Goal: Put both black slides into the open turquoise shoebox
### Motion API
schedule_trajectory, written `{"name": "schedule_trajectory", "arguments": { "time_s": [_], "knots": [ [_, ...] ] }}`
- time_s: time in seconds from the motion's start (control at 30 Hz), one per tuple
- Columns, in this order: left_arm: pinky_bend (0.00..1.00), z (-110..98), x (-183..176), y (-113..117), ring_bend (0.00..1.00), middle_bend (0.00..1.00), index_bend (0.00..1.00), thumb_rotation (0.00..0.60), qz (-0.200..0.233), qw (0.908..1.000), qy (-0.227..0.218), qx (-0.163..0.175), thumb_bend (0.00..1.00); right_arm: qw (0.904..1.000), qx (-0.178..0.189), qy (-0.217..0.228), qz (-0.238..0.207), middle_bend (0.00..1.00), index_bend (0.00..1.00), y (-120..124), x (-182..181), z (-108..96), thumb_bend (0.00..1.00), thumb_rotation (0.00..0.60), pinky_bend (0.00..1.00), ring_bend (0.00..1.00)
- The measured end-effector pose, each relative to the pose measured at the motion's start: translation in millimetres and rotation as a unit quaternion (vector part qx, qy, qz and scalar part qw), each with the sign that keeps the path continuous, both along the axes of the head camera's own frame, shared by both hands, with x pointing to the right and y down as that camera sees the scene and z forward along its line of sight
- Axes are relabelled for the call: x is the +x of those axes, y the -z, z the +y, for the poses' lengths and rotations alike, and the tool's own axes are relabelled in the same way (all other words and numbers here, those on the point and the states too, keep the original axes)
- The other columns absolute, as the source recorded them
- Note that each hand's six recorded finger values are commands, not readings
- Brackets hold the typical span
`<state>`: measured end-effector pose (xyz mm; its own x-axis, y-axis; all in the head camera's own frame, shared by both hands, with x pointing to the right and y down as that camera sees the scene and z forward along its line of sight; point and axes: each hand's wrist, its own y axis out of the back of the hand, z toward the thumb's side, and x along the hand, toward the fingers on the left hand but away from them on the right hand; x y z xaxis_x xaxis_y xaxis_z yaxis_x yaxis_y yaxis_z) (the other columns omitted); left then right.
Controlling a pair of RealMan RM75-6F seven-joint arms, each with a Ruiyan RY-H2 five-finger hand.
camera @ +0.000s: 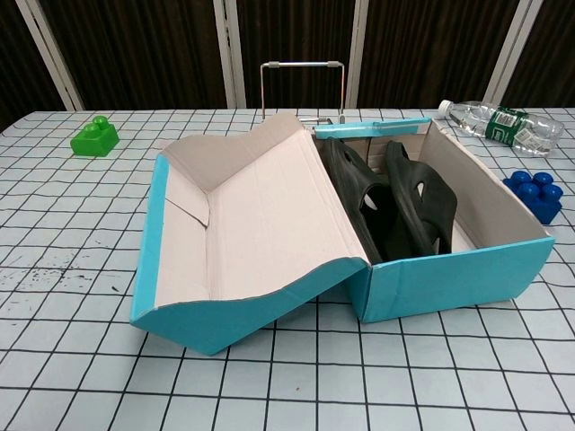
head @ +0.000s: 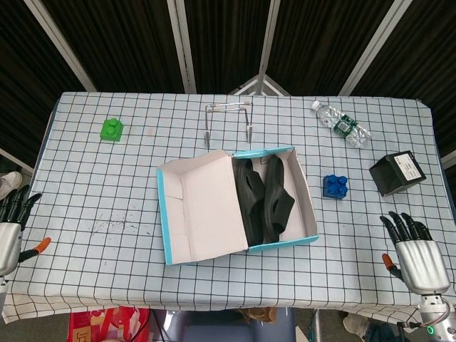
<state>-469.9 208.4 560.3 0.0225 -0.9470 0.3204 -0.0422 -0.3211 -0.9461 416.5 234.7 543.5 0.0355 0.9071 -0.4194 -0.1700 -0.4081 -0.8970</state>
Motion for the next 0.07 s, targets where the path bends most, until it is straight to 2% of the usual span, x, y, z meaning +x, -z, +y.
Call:
{"name": "schedule_trajectory", "arguments": {
  "time_s": [0.07],
  "knots": [
    [0.12, 0.1, -1.5, -2.7, 0.0, 0.0, 0.13, 0.6, -0.005, 0.9999, 0.003, -0.008, 0.24, 1.0, 0.001, -0.004, 0.005, 0.15, 0.17, -1.7, 1.2, 0.1, 0.32, 0.6, 0.21, 0.12]
  ]
}}
